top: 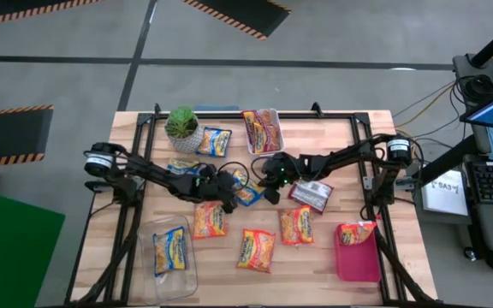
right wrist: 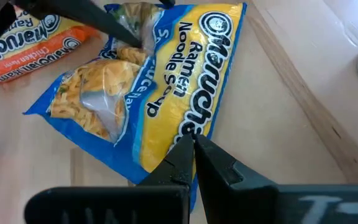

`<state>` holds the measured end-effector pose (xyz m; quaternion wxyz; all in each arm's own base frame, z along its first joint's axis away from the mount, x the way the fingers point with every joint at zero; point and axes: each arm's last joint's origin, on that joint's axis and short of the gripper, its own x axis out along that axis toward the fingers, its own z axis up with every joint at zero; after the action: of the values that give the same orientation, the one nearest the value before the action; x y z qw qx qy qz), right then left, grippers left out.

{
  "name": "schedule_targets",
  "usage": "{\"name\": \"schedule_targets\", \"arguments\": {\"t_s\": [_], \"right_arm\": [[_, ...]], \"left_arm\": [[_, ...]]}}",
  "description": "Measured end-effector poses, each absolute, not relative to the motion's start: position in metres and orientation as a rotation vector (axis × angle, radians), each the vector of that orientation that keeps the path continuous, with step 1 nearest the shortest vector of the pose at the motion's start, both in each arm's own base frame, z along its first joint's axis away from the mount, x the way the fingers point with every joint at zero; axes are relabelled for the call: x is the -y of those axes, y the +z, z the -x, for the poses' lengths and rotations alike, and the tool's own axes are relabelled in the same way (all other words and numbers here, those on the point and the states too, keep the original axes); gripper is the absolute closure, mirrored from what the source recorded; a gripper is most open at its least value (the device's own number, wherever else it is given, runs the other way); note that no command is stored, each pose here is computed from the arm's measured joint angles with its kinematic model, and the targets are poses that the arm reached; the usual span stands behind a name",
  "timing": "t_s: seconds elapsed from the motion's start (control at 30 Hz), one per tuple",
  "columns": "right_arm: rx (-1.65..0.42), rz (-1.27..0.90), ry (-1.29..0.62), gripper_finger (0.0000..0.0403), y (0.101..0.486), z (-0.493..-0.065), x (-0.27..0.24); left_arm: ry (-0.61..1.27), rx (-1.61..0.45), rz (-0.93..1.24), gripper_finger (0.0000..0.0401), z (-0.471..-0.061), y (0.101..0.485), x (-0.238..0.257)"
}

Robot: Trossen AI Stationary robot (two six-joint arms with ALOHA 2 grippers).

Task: Sort Maruchan noodles
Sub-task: Put the right blue noodle pack into the transparent bin

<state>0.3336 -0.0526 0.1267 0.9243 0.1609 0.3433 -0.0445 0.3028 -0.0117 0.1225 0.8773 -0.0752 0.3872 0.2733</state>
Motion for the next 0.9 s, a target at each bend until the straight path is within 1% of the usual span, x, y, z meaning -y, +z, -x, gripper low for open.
{"name": "schedule_targets", "arguments": {"t_s": [0.1,0.23,0.27,0.3,0.4,0.53,0.73,0.9], "right_arm": [[-0.705,-0.314,-0.081,0.0394,0.127,-0.334,0.051],[-0.688,-0.296,-0.072,0.0394,0.133,-0.333,0.050],[-0.683,-0.291,-0.071,0.0394,0.136,-0.332,0.050],[-0.677,-0.284,-0.068,0.0394,0.140,-0.331,0.050],[-0.662,-0.261,-0.060,0.0394,0.155,-0.326,0.049],[-0.613,-0.203,-0.041,0.0394,0.185,-0.315,0.047],[-0.446,-0.088,-0.013,0.0394,0.239,-0.291,0.044],[-0.319,-0.009,-0.003,0.0394,0.273,-0.270,0.040]], "left_arm": [[0.559,-0.820,0.132,0.0284,-0.303,0.122,0.012],[0.554,-0.825,0.118,0.0372,-0.302,0.122,0.012],[0.553,-0.825,0.118,0.0385,-0.302,0.122,0.012],[0.550,-0.822,0.117,0.0391,-0.302,0.123,0.012],[0.519,-0.813,0.078,0.0390,-0.301,0.131,0.016],[0.482,-0.750,0.018,0.0398,-0.298,0.153,0.021],[0.359,-0.642,-0.192,0.0400,-0.286,0.194,0.037],[0.299,-0.514,-0.241,0.0400,-0.279,0.221,0.048]]}}
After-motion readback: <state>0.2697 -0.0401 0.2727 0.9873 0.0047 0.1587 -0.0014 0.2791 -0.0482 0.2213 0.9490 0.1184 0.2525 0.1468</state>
